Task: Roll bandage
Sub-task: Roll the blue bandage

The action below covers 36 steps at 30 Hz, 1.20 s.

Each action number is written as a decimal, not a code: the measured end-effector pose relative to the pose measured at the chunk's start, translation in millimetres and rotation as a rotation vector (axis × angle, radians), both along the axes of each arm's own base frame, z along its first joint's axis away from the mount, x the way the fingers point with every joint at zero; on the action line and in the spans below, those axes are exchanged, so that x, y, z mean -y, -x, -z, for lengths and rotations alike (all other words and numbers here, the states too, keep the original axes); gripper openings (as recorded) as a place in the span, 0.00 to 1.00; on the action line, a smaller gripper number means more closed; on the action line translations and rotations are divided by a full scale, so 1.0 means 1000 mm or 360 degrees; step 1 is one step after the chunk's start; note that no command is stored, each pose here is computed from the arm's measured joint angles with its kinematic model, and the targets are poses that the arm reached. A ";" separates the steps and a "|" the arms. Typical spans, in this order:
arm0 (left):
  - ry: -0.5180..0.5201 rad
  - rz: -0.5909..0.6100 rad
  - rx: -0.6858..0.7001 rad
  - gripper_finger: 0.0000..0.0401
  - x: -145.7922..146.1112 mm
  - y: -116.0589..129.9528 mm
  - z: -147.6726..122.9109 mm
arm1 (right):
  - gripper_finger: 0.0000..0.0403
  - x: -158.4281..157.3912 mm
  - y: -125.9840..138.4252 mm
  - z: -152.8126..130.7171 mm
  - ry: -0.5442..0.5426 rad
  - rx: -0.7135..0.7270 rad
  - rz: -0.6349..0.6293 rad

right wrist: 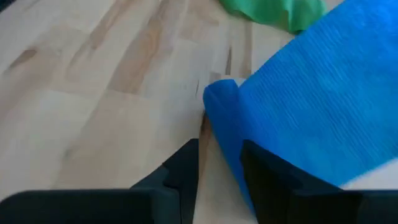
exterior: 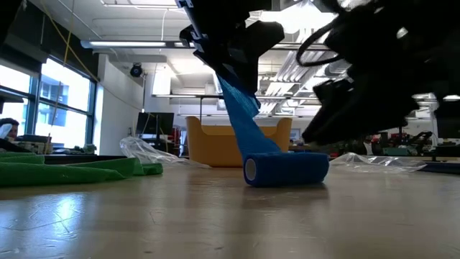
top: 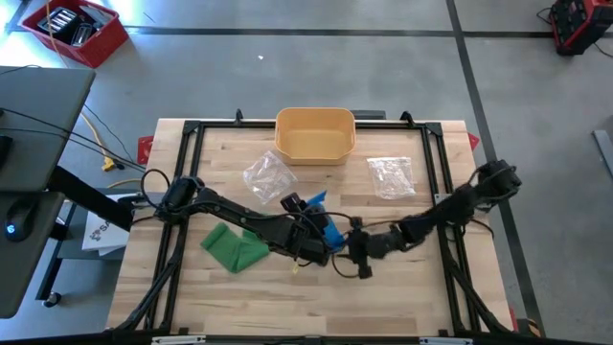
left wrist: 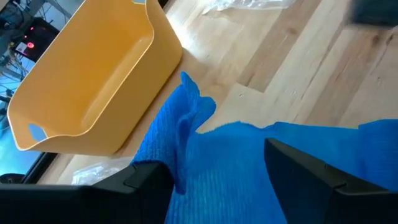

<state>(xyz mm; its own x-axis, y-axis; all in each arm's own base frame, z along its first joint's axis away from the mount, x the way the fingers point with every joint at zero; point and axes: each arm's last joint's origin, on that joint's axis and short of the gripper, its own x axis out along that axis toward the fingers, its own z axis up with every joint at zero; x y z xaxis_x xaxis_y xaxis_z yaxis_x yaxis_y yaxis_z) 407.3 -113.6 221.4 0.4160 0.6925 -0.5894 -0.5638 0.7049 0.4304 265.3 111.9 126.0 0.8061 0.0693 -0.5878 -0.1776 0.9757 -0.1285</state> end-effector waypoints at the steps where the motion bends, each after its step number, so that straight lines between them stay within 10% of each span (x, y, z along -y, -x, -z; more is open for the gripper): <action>1: -0.0001 0.0001 0.0000 0.58 0.000 0.000 0.000 | 0.28 0.005 -0.004 0.003 0.0005 -0.0005 -0.0016; 17: 0.0052 -0.0002 0.0013 0.58 0.003 0.001 0.001 | 0.49 0.042 -0.019 0.026 0.0123 -0.0118 -0.0254; 28: 0.0041 -0.0052 -0.0016 0.58 0.003 0.006 0.002 | 0.06 0.007 -0.004 0.029 -0.0067 -0.0246 -0.0346; 36: 0.0107 -0.0001 0.0224 0.58 0.013 -0.003 0.021 | 0.12 -0.026 0.021 0.020 -0.0573 -0.0553 -0.0496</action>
